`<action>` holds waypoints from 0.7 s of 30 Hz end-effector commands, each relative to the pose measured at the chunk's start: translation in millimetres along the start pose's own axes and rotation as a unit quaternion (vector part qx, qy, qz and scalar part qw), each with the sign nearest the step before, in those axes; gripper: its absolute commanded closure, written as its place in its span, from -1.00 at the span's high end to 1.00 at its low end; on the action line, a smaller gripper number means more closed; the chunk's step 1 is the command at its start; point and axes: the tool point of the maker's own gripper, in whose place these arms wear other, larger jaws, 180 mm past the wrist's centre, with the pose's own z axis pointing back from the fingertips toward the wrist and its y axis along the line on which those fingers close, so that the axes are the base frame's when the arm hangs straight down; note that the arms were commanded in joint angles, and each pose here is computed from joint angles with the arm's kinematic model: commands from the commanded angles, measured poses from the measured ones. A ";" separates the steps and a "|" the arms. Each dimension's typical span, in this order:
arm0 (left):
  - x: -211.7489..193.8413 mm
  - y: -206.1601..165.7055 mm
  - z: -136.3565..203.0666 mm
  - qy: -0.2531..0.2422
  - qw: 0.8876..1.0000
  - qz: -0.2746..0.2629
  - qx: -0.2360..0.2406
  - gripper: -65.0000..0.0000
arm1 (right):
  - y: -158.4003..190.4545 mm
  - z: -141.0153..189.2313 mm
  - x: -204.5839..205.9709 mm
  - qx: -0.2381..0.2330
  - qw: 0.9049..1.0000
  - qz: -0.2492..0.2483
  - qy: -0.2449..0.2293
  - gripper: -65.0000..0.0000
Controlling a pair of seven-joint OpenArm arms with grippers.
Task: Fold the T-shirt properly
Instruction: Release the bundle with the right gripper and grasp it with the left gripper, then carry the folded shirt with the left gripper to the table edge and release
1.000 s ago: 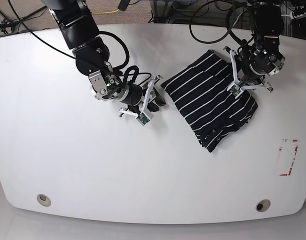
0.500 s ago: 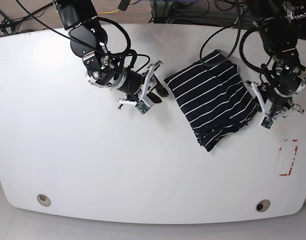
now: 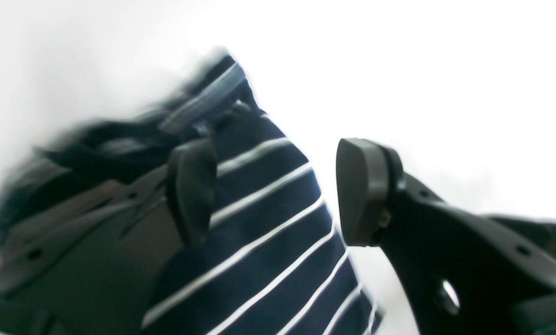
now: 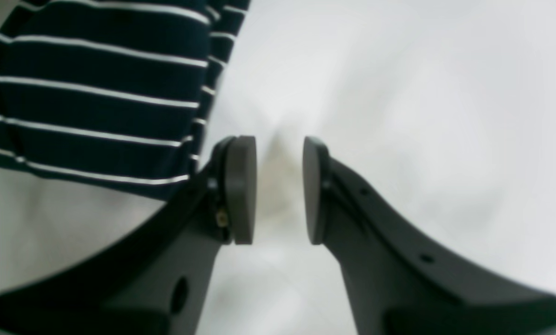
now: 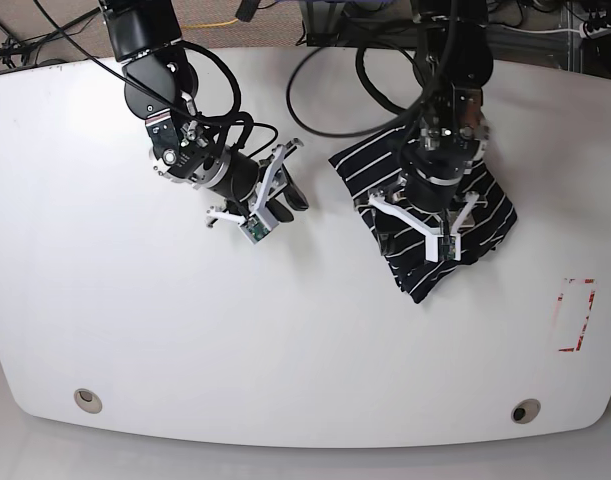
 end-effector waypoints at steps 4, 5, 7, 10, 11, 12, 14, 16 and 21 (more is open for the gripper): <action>-31.3 33.6 -11.7 -0.032 0.992 0.027 0.122 0.16 | 1.0 0.9 19.5 0.005 0.999 0.008 -0.030 -0.51; -38.0 35.3 -12.3 -0.033 0.990 0.019 0.138 0.16 | 1.3 0.9 18.8 0.006 1.000 0.008 -0.030 -0.51; -55.6 39.8 -11.8 -0.038 0.985 -0.019 0.166 0.16 | 1.9 1.0 17.6 0.006 1.000 0.007 -0.029 -0.51; -77.1 37.5 -16.0 -0.035 0.982 -0.067 0.172 0.16 | 2.2 1.0 16.9 0.006 1.000 0.006 -0.028 -0.51; -87.3 40.0 -18.5 -0.023 0.981 -0.079 0.175 0.16 | 1.9 1.0 17.6 0.006 1.000 0.007 -0.029 -0.51; -97.4 42.8 -20.4 -0.008 0.980 -0.087 0.178 0.16 | 2.5 0.8 18.0 0.007 1.000 0.006 -0.030 -0.51; -105.4 64.4 -19.0 0.004 0.975 -0.099 0.197 0.16 | 3.5 1.0 18.3 0.009 0.999 0.004 -0.031 -0.51; -102.8 96.1 -13.5 0.007 0.969 -0.105 0.226 0.16 | 3.3 1.0 19.1 0.009 0.999 0.004 -0.032 -0.51; -89.9 158.0 -3.7 0.024 0.958 -0.154 0.243 0.29 | 2.2 1.4 20.3 0.006 0.999 0.007 -0.033 -0.51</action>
